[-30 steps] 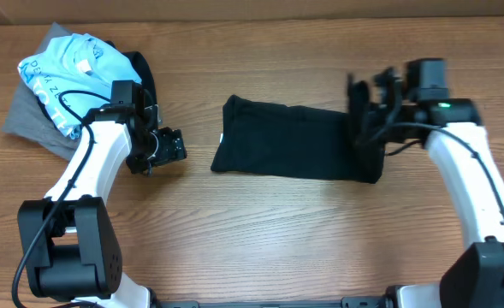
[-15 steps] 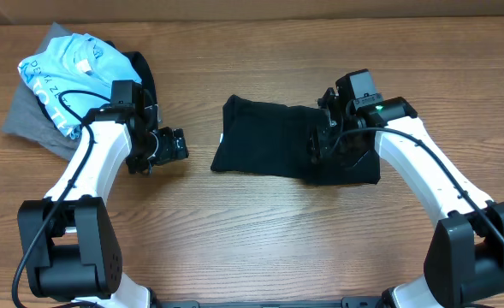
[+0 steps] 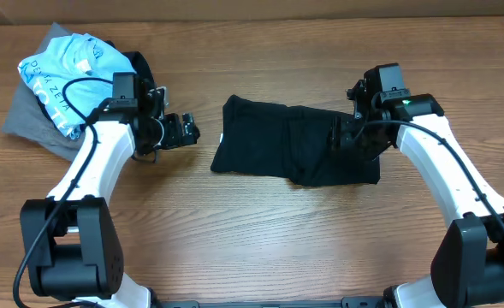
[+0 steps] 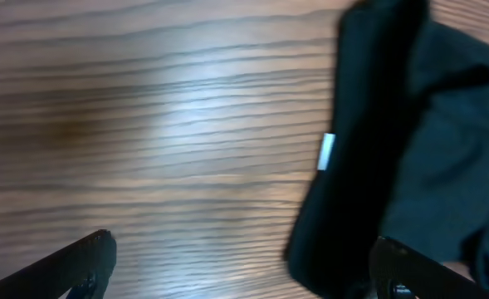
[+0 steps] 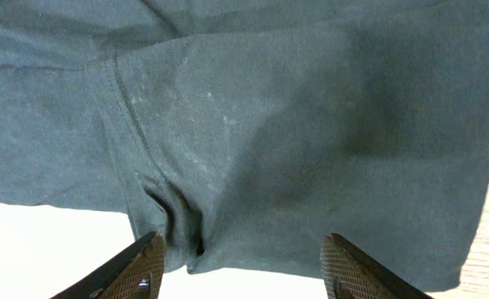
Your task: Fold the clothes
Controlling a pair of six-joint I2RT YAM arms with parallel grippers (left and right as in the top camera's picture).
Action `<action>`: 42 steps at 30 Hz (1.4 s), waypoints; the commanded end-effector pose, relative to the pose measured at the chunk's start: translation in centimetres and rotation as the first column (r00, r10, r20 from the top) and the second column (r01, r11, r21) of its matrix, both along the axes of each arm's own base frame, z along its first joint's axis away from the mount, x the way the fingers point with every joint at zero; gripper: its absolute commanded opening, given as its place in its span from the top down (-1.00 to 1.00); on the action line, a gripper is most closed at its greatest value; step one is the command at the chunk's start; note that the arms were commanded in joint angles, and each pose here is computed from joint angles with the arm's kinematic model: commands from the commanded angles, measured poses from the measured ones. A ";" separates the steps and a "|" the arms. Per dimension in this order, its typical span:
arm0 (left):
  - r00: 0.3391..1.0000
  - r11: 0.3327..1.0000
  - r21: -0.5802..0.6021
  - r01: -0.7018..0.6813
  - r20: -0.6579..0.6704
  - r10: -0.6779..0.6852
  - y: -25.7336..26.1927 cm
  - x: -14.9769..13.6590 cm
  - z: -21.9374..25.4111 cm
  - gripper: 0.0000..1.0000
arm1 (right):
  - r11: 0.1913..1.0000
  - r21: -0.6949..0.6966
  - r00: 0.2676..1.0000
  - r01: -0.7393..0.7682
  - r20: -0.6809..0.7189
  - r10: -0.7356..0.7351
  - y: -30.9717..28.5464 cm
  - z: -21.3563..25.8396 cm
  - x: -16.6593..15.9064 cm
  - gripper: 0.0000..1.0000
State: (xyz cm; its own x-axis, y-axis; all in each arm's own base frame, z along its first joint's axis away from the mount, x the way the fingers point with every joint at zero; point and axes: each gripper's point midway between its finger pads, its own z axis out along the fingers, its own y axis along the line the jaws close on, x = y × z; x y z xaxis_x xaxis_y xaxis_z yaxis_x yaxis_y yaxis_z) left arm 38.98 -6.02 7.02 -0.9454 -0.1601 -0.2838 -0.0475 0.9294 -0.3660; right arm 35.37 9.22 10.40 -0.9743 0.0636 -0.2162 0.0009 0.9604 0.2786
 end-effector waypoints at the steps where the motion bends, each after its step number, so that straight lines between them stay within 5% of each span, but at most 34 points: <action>1: 0.997 0.997 -0.051 0.061 -0.041 -0.063 -1.8 -0.7 -1.5 -1.00 | 0.998 0.061 0.999 0.003 0.049 -0.006 0.7 2.3 0.6 -0.31; 9: 0.985 0.991 -0.093 0.097 -0.137 -0.109 -3.5 -2.1 -4.0 -1.00 | 0.993 0.117 1.000 -0.011 0.002 0.011 1.6 2.3 -0.6 -0.33; 23: 0.977 0.960 -0.182 0.213 0.010 -0.215 -7.8 0.3 -3.8 -0.99 | 0.994 0.100 0.999 -0.033 -0.006 0.034 2.1 1.2 -1.1 -0.38; 33: 0.966 0.956 -0.210 0.203 -0.117 -0.231 -10.6 -1.3 -8.6 -1.00 | 0.995 0.098 0.999 -0.031 -0.018 0.033 2.0 1.1 -1.4 -0.37; 37: 0.962 0.946 -0.240 0.218 -0.108 -0.249 -11.8 -1.4 -8.5 -0.71 | 0.995 0.100 0.999 -0.028 -0.017 0.030 2.0 1.1 -1.3 -0.36; 42: 0.957 0.939 -0.246 0.239 -0.107 -0.271 -13.5 -1.9 -8.4 -0.05 | 0.995 0.100 0.999 -0.025 -0.017 0.027 2.0 1.1 -1.3 -0.35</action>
State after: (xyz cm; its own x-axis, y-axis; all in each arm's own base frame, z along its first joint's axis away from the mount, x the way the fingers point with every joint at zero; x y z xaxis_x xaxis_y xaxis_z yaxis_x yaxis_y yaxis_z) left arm 39.24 -18.58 1.52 -0.9735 0.0306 -0.2267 0.1618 0.7925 -0.5880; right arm 34.26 10.98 10.59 -0.9844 0.0594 -0.1658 -0.0046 0.9325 0.3613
